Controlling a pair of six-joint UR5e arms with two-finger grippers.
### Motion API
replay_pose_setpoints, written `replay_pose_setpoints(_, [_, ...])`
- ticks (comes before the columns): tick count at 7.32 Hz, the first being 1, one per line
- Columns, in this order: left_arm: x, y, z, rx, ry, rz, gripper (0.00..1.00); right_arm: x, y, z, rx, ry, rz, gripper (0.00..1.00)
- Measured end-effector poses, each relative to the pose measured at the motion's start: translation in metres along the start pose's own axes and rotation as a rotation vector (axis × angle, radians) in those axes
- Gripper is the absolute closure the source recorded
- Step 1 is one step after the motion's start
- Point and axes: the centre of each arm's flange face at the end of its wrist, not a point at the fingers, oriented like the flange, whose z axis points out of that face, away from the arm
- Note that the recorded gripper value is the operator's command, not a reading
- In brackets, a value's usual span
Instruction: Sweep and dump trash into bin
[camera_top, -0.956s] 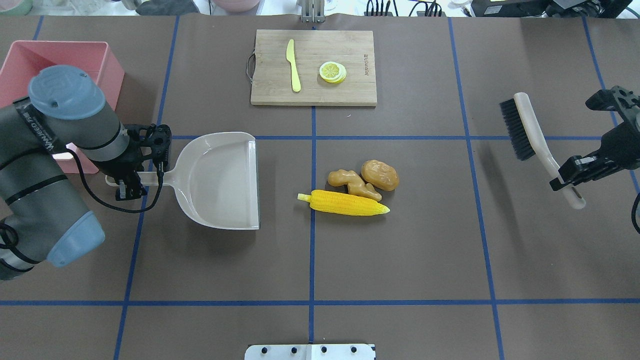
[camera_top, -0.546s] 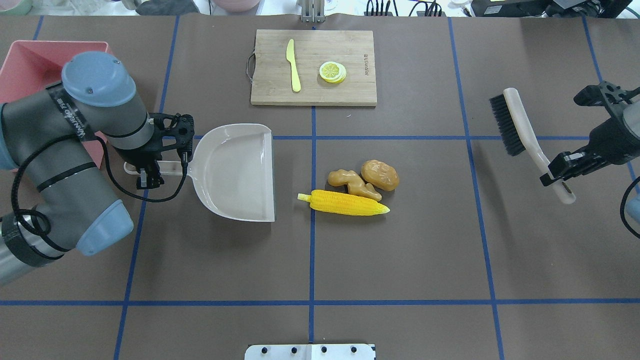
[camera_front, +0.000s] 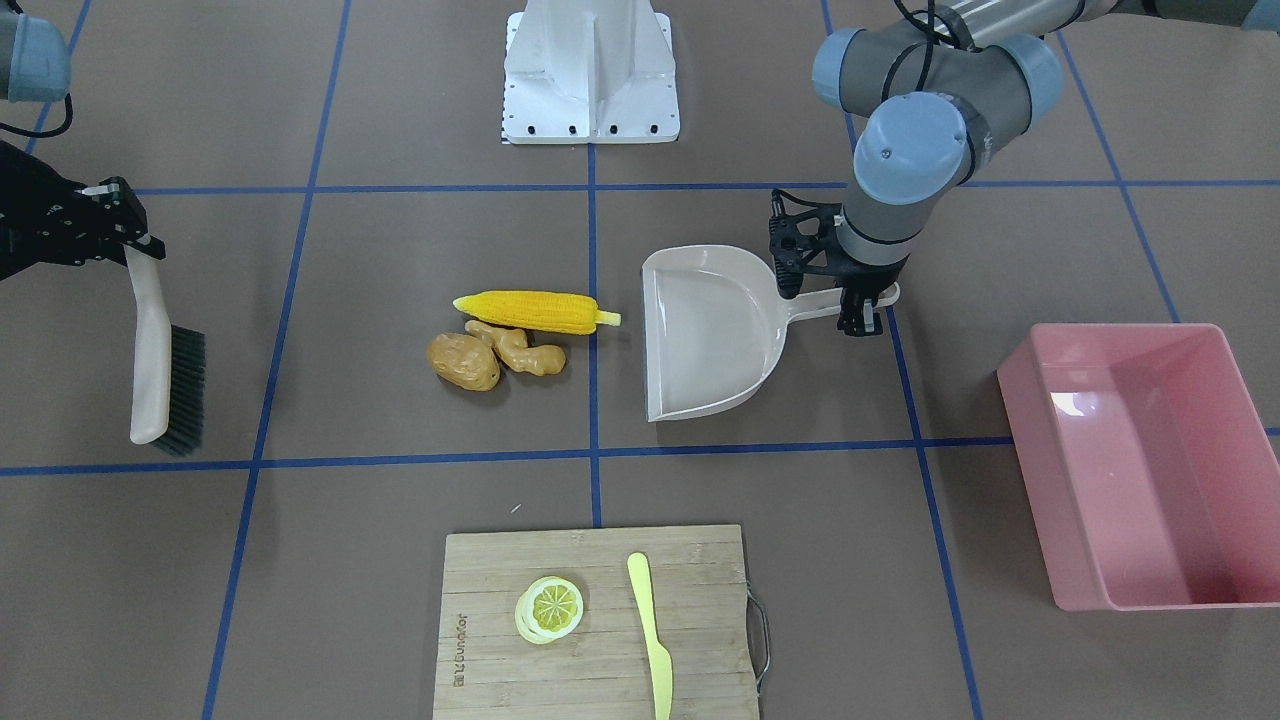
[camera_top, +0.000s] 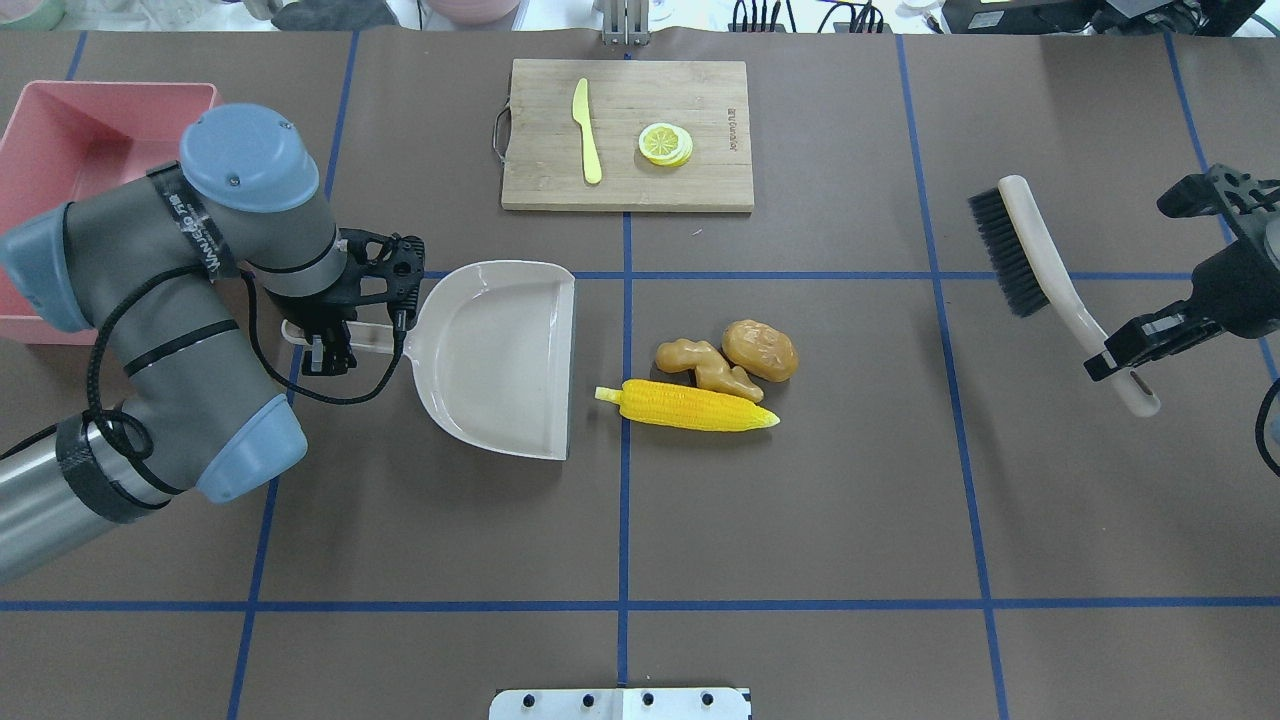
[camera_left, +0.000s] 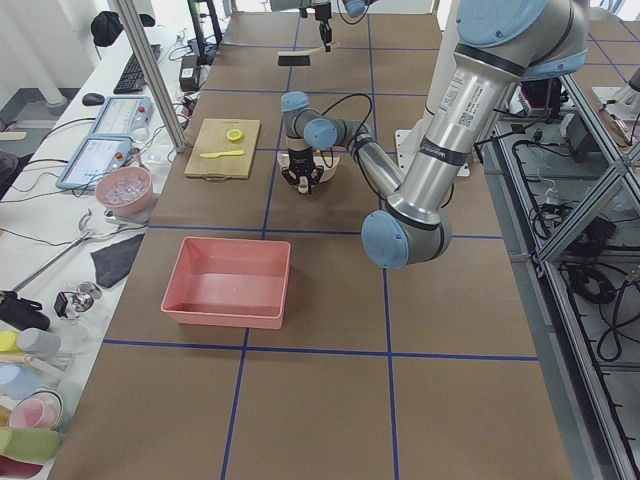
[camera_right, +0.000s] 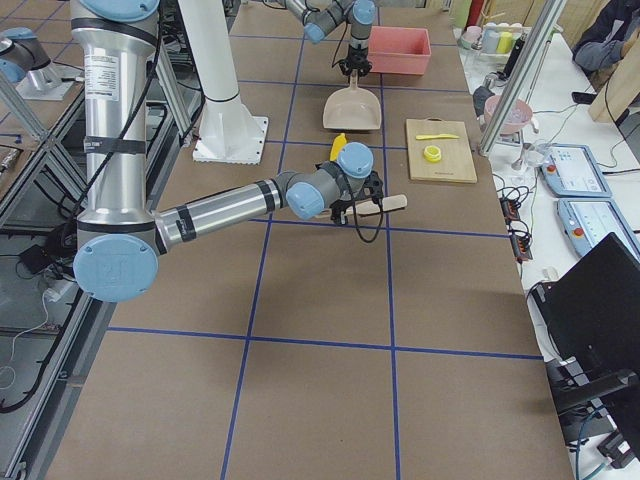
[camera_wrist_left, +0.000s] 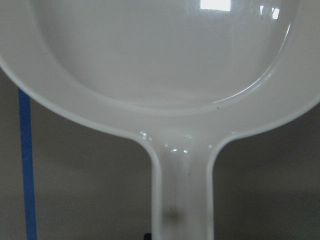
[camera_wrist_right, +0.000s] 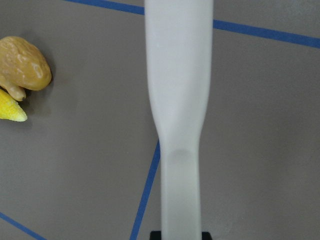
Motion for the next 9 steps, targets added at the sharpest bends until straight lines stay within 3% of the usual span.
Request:
replay_pose_setpoints(2, [-0.001, -0.006, 0.008, -0.003, 0.024, 0.016, 1.00, -0.005, -0.004, 0.000, -0.003, -0.023, -0.037, 1.00])
replay_pose_setpoints(3, [-0.001, -0.011, 0.011, -0.006, 0.038, 0.018, 1.00, -0.012, -0.003, -0.003, -0.019, -0.067, -0.031, 1.00])
replay_pose_setpoints(5, [-0.006, -0.021, 0.015, -0.017, 0.071, 0.024, 1.00, -0.034, 0.000, -0.013, -0.049, -0.161, 0.024, 1.00])
replay_pose_setpoints(9, [-0.008, -0.029, 0.017, -0.015, 0.114, 0.041, 1.00, -0.077, 0.016, -0.032, -0.063, -0.257, 0.176, 1.00])
